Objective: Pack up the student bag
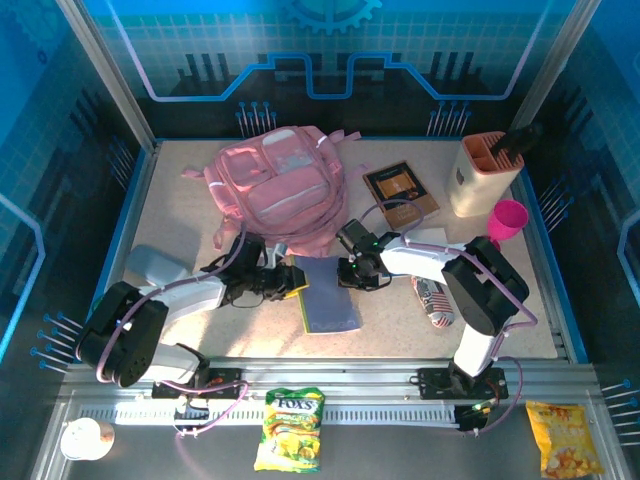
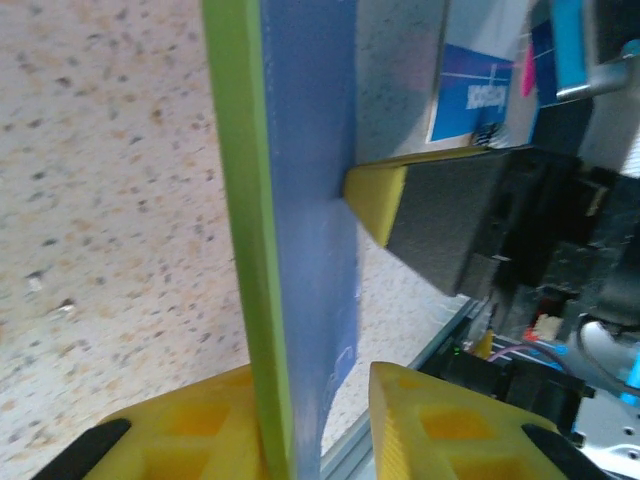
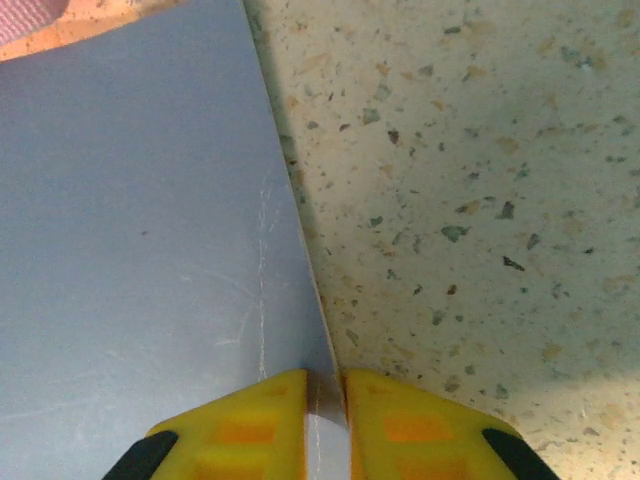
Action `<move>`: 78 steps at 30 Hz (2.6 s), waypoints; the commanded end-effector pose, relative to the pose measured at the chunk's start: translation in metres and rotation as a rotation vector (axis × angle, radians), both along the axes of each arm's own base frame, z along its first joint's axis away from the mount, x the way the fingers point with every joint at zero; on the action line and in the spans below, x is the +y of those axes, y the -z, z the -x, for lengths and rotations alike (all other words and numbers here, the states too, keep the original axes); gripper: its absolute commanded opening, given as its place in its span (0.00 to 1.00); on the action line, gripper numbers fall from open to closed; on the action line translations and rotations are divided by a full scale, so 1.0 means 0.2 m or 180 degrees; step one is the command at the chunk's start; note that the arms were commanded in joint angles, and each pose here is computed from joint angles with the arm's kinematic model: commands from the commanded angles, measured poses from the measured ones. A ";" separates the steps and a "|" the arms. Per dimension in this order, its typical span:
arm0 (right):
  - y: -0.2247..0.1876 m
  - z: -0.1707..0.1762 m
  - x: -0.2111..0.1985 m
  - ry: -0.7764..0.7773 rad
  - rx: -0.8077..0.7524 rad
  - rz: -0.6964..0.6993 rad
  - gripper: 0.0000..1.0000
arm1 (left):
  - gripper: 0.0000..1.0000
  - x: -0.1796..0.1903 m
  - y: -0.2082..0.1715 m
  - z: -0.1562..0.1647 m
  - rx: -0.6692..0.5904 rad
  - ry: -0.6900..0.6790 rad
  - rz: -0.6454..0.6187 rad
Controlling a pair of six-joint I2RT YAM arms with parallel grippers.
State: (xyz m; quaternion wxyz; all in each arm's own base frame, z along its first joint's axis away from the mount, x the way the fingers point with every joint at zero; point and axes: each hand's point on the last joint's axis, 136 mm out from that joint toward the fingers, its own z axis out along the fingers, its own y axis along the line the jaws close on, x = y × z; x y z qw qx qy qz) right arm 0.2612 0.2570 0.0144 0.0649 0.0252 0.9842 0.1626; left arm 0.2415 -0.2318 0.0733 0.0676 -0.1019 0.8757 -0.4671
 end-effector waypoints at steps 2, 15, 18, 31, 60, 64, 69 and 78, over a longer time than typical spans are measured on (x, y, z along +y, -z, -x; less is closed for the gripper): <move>0.14 0.16 -0.05 -0.0024 0.0431 0.0124 0.17 | 0.30 -0.07 -0.08 -0.02 -0.0199 0.0133 0.0271; 0.00 0.08 -0.08 0.0073 0.0003 0.0049 0.23 | 0.01 0.01 -0.04 -0.02 -0.0143 -0.0009 -0.0121; -0.09 0.03 -0.10 0.0137 -0.0259 -0.0030 0.32 | 0.00 0.02 -0.13 -0.02 -0.0267 0.0063 -0.0213; -0.50 -0.26 -0.22 0.0873 -0.0996 -0.1125 0.74 | 0.00 0.15 -0.79 -0.24 -0.1112 -0.0274 -0.0355; -0.96 -0.53 0.33 0.1335 -0.1169 -0.3637 0.76 | 0.00 0.38 -0.95 -0.84 -0.0920 -0.1921 0.0543; -0.95 -0.53 0.34 0.1353 -0.1166 -0.3635 0.71 | 0.00 0.37 -0.94 -0.84 -0.0894 -0.1916 0.0551; -0.98 -0.53 0.34 0.1327 -0.1233 -0.3657 0.60 | 0.00 0.36 -0.92 -0.84 -0.0868 -0.1902 0.0532; -1.00 -0.51 0.28 0.1262 -0.1487 -0.3288 0.29 | 0.00 0.37 -0.85 -0.80 -0.0825 -0.1824 0.0357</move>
